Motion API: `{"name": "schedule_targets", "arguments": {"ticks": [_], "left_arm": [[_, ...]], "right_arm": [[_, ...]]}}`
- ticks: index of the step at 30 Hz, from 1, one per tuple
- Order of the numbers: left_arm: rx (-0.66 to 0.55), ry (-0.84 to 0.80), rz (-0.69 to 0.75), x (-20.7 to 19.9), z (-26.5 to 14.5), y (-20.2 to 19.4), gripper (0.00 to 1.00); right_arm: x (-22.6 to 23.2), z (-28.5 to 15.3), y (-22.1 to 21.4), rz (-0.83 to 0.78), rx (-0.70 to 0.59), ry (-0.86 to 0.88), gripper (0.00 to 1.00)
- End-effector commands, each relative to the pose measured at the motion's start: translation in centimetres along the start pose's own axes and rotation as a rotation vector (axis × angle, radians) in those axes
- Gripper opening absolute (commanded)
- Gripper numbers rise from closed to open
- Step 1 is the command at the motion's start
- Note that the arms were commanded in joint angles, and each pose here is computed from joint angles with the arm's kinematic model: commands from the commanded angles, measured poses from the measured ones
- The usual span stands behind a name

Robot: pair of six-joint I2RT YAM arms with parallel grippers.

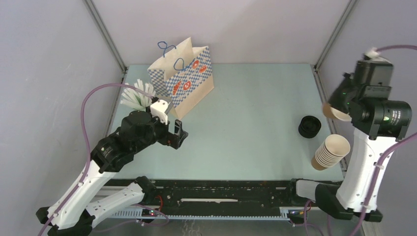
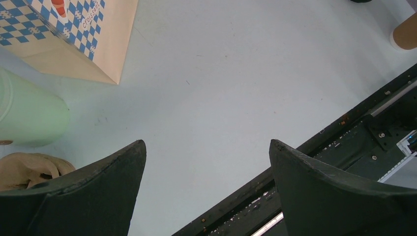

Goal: Pack the takeout coffee

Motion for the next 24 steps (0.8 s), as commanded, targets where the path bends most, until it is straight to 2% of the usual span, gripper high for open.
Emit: {"name": "schedule_targets", "arguments": {"ticks": [1,4,8,12,15,20,24], "left_arm": [[-0.046,0.009,-0.038,-0.2,-0.1,1.4,1.00],[-0.060,0.016,-0.106,-0.4,0.0,1.9,1.00],[-0.083,0.040,-0.189,-0.3,-1.4,3.2,1.00],[-0.076,0.091,-0.168,0.4,-3.7,4.4,1.00],[-0.059,0.082,-0.145,0.3,-4.8,6.1,1.00],[-0.114,0.080,-0.217,0.2,-5.8,6.7,1.00],[-0.132,0.083,-0.229,0.3,-6.7,6.3,1.00]], "right_arm": [[8.0,1.2,-1.8,-0.212,0.091,0.294,0.00],[12.7,3.3,-6.1,-0.384,0.168,0.374,0.00],[16.7,6.4,-14.6,-0.604,0.257,0.429,0.00],[20.2,8.3,-21.9,-0.674,0.334,0.481,0.00],[22.1,8.2,-26.3,-0.782,0.344,0.460,0.00],[24.1,8.3,-31.1,-0.915,0.368,0.474,0.00],[24.4,8.4,-32.3,-0.882,0.387,0.510,0.00]]}}
Point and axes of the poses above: each gripper's point midway between its finger pads, its own z axis out along the fingers, its own x axis along the line the jaws close on, y = z × x, the point moved 7 cm from there along -z, back along the fingers, and after that the axes turned 6 degrees about z, right-handed, at the moved point
